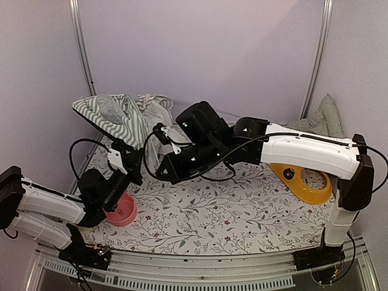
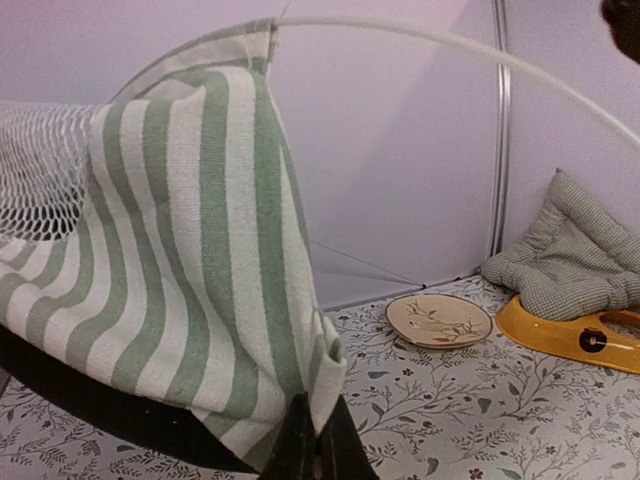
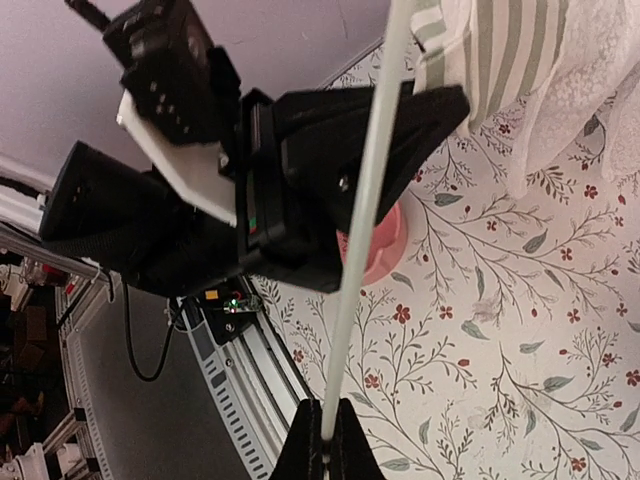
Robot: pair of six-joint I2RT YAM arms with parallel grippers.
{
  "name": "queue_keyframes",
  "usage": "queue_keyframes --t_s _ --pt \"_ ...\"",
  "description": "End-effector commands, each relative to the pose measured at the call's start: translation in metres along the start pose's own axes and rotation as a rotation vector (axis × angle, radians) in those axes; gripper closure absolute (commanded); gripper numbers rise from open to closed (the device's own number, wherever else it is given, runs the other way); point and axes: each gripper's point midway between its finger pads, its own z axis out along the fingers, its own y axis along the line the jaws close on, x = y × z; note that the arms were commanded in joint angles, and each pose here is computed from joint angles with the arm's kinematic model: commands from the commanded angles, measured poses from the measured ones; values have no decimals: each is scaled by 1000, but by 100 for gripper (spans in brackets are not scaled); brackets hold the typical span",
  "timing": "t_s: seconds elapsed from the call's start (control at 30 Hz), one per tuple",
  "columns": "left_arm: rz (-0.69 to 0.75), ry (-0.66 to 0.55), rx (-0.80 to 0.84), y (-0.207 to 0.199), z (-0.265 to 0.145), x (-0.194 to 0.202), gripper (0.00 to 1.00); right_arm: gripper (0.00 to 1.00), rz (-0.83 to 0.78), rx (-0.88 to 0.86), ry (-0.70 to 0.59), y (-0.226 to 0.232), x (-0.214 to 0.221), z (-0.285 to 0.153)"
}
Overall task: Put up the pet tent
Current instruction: Insert the tent pole into the pole socket of the pet tent.
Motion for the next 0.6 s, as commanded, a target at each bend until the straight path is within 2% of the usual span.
queue_keyframes --t_s 0.0,0.27,0.57 --pt "-8 71 46 -22 -20 21 100 100 -36 -40 -390 -7 -122 -27" --pt "-2 111 50 -32 -35 32 100 100 -38 -63 -536 -10 -170 -40" --pt "13 139 83 -46 -34 32 100 100 4 -96 -540 -14 -178 -25"
